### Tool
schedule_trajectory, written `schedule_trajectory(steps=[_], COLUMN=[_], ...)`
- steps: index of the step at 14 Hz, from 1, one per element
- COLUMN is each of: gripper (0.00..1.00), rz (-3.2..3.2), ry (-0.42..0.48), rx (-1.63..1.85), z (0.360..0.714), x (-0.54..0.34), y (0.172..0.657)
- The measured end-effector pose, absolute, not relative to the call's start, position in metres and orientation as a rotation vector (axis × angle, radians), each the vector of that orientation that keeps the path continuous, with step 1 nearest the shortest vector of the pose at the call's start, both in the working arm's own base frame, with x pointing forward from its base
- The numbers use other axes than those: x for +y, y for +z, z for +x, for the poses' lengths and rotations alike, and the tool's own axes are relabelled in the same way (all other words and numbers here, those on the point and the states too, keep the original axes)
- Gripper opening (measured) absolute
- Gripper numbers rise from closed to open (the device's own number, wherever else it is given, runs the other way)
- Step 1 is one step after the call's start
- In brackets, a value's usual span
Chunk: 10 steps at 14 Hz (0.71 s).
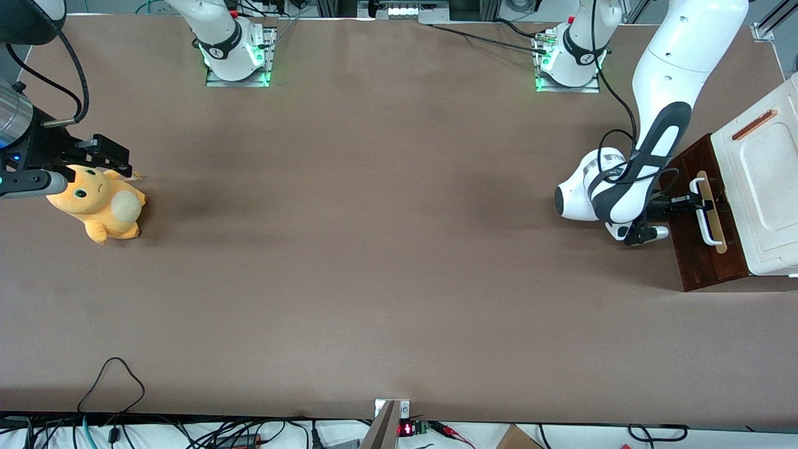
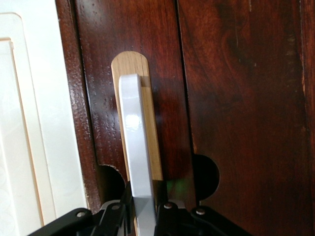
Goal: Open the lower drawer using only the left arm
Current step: 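Align the open left gripper around the white handle and close it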
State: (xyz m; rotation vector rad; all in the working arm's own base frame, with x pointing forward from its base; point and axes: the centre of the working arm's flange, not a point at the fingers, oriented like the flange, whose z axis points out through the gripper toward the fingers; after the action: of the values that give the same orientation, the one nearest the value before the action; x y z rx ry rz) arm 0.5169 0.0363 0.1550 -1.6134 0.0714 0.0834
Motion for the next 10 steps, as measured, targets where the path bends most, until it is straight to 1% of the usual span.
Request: schedule_trajectory(steps=[1, 2, 10], gripper=[0.19, 0.19, 0.19], rz=[-1.613, -1.612, -1.612], ry=[0.073, 0.066, 0.057], rx=[0.06, 0.052, 0.043], z=[0.5172, 0.5172, 0.5173], x=[0.0363, 0.0364, 0.0362], y=[0.1555, 0.1556, 0.1557])
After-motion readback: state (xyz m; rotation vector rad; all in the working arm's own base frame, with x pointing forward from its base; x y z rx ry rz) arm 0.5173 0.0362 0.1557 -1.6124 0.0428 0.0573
